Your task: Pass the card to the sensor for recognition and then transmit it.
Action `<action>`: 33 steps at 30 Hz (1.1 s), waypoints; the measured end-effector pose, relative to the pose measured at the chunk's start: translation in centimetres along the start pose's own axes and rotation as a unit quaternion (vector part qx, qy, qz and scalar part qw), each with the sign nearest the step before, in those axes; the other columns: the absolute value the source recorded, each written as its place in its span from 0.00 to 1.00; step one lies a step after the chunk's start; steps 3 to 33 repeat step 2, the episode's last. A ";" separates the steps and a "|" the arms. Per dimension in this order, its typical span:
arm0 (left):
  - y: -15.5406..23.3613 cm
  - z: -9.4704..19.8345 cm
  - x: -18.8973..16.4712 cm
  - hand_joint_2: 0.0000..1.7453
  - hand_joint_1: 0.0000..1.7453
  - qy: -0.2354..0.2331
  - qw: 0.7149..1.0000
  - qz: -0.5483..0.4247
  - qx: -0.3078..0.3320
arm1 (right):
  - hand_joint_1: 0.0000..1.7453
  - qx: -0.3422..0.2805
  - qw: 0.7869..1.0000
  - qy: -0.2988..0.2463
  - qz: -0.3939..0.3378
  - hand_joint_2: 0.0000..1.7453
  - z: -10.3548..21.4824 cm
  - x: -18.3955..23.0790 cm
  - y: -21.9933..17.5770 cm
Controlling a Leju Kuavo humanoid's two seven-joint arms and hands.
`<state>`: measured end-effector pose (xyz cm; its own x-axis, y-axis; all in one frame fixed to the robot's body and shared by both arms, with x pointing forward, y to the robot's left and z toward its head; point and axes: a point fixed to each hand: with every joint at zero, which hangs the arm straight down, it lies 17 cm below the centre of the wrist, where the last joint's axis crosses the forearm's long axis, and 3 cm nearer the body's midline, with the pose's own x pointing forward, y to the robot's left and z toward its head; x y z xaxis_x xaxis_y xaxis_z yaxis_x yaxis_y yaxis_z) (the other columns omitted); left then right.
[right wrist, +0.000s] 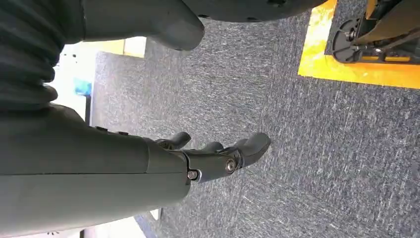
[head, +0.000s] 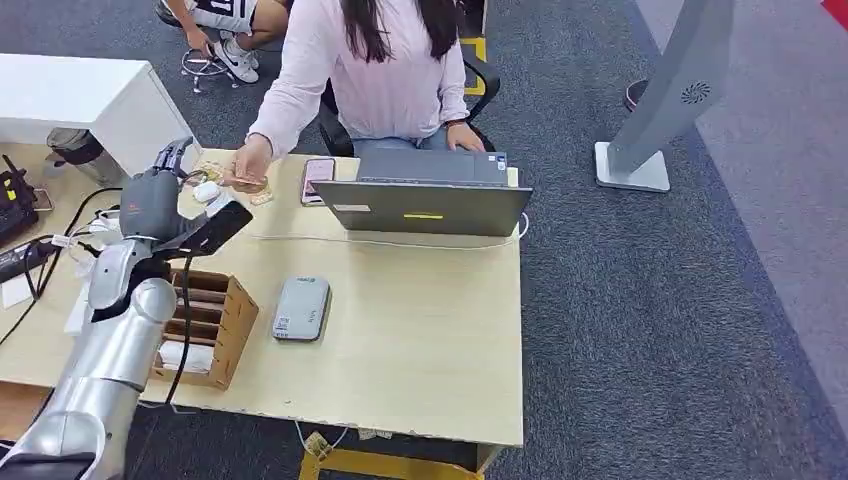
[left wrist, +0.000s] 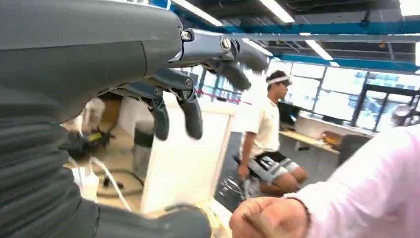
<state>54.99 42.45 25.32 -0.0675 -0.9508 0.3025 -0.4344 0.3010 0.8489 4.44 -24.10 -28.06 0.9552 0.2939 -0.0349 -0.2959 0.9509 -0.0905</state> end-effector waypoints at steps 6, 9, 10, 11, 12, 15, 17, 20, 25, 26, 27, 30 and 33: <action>-0.1 1.5 0.2 1.00 0.00 -0.005 0.999 0.037 0.005 | 0.00 -0.001 1.000 0.000 -0.001 1.00 0.0 0.0 0.0; -0.1 1.5 0.2 1.00 0.00 -0.005 0.999 0.037 0.005 | 0.00 -0.001 1.000 0.000 -0.001 1.00 0.0 0.0 0.0; -0.1 1.5 0.2 1.00 0.00 -0.005 0.999 0.037 0.005 | 0.00 -0.001 1.000 0.000 -0.001 1.00 0.0 0.0 0.0; -0.1 1.5 0.2 1.00 0.00 -0.005 0.999 0.037 0.005 | 0.00 -0.001 1.000 0.000 -0.001 1.00 0.0 0.0 0.0; -0.1 1.5 0.2 1.00 0.00 -0.005 0.999 0.037 0.005 | 0.00 -0.001 1.000 0.000 -0.001 1.00 0.0 0.0 0.0; -0.1 1.5 0.2 1.00 0.00 -0.005 0.999 0.037 0.005 | 0.00 -0.001 1.000 0.000 -0.001 1.00 0.0 0.0 0.0; -0.1 1.5 0.2 1.00 0.00 -0.005 0.999 0.037 0.005 | 0.00 -0.001 1.000 0.000 -0.001 1.00 0.0 0.0 0.0; -0.1 1.5 0.2 1.00 0.00 -0.005 0.999 0.037 0.005 | 0.00 -0.001 1.000 0.000 -0.001 1.00 0.0 0.0 0.0; -0.1 1.5 0.2 1.00 0.00 -0.005 0.999 0.037 0.005 | 0.00 -0.001 1.000 0.000 -0.001 1.00 0.0 0.0 0.0; -0.1 1.5 0.2 1.00 0.00 -0.005 0.999 0.037 0.005 | 0.00 -0.001 1.000 0.000 -0.001 1.00 0.0 0.0 0.0; -0.1 1.5 0.2 1.00 0.00 -0.005 0.999 0.037 0.005 | 0.00 -0.001 1.000 0.000 -0.001 1.00 0.0 0.0 0.0; -0.1 1.5 0.2 1.00 0.00 -0.005 0.999 0.037 0.005 | 0.00 -0.001 1.000 0.000 -0.001 1.00 0.0 0.0 0.0; -0.1 1.5 0.2 1.00 0.00 -0.005 0.999 0.037 0.005 | 0.00 -0.001 1.000 0.000 -0.001 1.00 0.0 0.0 0.0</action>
